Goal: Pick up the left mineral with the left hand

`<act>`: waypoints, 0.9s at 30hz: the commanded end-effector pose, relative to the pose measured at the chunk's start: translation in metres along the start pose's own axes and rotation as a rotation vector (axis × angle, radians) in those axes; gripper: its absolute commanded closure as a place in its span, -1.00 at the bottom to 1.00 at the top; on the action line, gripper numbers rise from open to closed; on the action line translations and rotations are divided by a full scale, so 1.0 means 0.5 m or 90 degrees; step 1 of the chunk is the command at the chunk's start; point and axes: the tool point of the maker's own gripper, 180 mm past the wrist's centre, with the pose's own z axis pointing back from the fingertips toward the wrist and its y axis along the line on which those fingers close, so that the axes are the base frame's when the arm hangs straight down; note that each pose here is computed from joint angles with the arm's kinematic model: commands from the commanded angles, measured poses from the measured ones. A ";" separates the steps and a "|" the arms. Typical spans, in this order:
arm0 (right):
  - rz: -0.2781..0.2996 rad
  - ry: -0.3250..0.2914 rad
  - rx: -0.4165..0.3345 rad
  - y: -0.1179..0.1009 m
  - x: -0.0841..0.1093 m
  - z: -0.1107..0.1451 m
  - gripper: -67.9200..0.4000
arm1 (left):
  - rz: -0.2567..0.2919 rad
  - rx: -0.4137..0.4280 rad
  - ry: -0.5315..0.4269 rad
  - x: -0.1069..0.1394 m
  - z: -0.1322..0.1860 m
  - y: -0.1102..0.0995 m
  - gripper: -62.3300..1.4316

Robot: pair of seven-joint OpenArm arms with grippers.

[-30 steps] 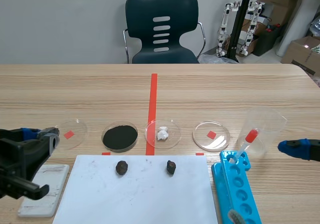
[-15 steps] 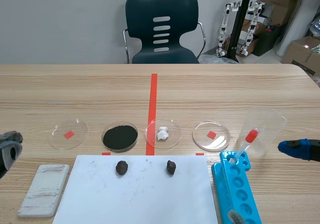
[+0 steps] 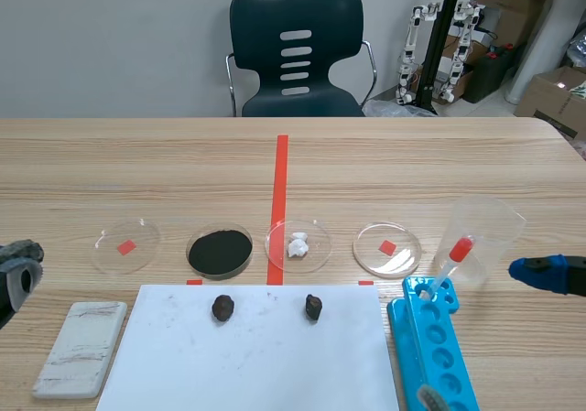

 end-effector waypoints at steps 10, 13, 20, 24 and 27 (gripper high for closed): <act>0.005 -0.015 -0.004 -0.008 0.012 -0.002 -0.93 | 0.003 -0.004 -0.022 0.017 -0.003 -0.004 0.51; 0.005 -0.015 -0.004 -0.008 0.012 -0.002 -0.93 | 0.003 -0.004 -0.022 0.017 -0.003 -0.004 0.51; 0.005 -0.015 -0.004 -0.008 0.012 -0.002 -0.93 | 0.003 -0.005 -0.017 0.014 -0.003 -0.004 0.51; 0.005 -0.015 -0.004 -0.008 0.012 -0.002 -0.93 | 0.004 -0.004 -0.017 0.015 -0.003 -0.004 0.51; 0.005 -0.015 -0.004 -0.008 0.012 -0.002 -0.93 | 0.004 -0.004 -0.017 0.015 -0.003 -0.004 0.51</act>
